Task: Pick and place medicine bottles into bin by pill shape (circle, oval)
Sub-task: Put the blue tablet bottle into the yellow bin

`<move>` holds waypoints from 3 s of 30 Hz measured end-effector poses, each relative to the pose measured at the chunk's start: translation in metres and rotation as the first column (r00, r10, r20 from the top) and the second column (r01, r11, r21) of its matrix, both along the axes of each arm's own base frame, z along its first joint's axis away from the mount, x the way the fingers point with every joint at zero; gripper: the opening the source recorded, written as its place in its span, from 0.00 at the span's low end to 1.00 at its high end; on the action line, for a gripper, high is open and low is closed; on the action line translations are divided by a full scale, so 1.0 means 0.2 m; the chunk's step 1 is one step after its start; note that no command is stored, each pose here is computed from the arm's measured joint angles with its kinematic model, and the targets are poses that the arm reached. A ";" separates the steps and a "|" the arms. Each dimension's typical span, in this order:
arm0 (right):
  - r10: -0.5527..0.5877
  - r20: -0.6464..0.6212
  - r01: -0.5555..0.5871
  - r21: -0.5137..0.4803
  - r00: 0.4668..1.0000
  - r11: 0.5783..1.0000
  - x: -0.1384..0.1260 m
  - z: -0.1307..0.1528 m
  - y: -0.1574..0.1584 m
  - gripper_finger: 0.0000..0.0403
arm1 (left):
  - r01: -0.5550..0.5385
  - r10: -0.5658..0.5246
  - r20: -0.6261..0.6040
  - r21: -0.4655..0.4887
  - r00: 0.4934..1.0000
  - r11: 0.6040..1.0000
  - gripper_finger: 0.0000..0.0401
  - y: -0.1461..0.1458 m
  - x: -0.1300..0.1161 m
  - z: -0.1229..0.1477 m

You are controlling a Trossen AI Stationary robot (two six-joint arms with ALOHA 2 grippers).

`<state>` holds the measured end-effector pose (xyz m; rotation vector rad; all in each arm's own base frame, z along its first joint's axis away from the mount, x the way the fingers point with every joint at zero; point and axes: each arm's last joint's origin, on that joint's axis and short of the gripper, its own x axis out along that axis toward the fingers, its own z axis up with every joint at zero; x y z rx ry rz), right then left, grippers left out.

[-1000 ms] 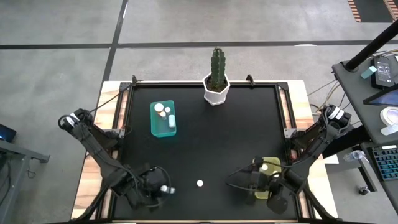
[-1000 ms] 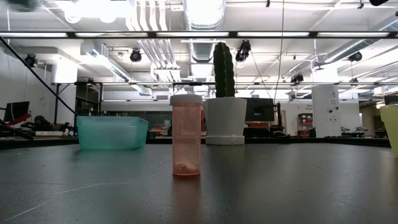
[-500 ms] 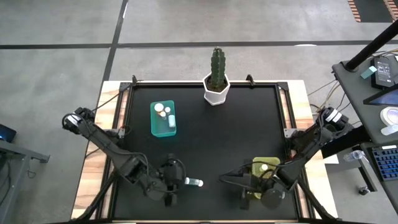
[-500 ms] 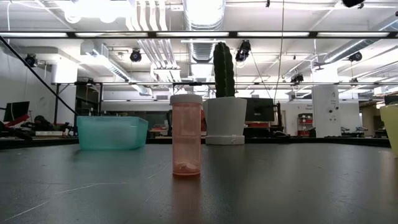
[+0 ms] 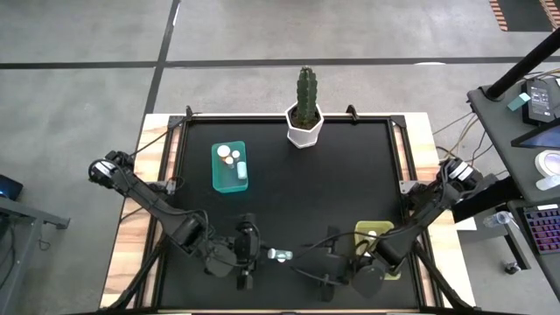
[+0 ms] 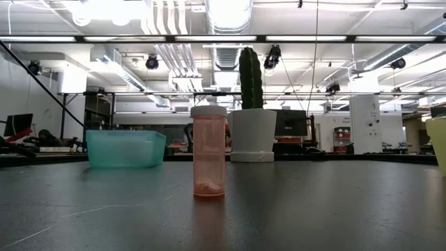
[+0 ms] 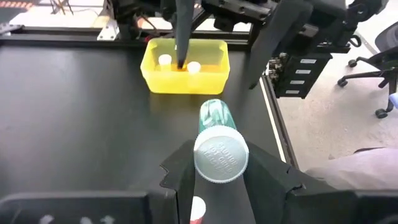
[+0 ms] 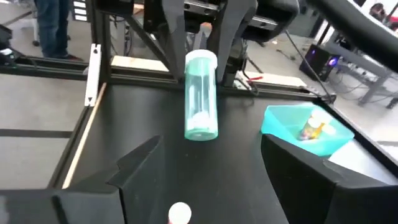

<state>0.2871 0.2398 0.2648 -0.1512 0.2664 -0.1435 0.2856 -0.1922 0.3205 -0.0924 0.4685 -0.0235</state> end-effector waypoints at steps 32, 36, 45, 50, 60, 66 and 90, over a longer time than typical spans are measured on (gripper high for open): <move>0.039 -0.001 -0.038 0.017 0.999 0.999 0.15 0.00 -0.08 0.53 | -0.014 0.012 0.044 0.064 0.999 0.998 0.24 0.00 0.01 0.01; 0.037 0.000 -0.037 0.018 0.999 0.999 0.16 0.00 -0.08 0.47 | -0.014 0.012 0.044 0.064 0.999 0.998 0.24 0.00 0.01 0.01; 0.034 0.002 -0.034 0.029 0.999 0.999 0.16 0.00 -0.08 0.32 | -0.015 0.012 0.044 0.063 0.999 0.998 0.24 0.00 0.01 0.01; 0.034 0.001 -0.034 0.028 0.999 0.999 0.16 0.00 -0.08 0.23 | -0.015 0.012 0.044 0.062 0.999 0.998 0.24 0.00 0.01 0.01; 0.034 0.001 -0.034 0.028 0.999 0.999 0.16 -0.01 -0.08 0.27 | -0.018 0.016 0.044 0.055 0.999 0.998 0.34 0.00 0.01 0.01; 0.032 -0.013 -0.032 0.016 0.999 0.999 0.15 -0.02 -0.08 0.24 | -0.011 0.008 0.044 0.071 0.999 0.997 0.46 0.00 0.01 0.01; -0.060 0.154 0.055 0.042 0.986 0.998 -0.27 -0.20 -0.06 0.26 | -0.017 -0.021 0.343 0.105 0.939 0.994 0.50 -0.02 0.01 -0.13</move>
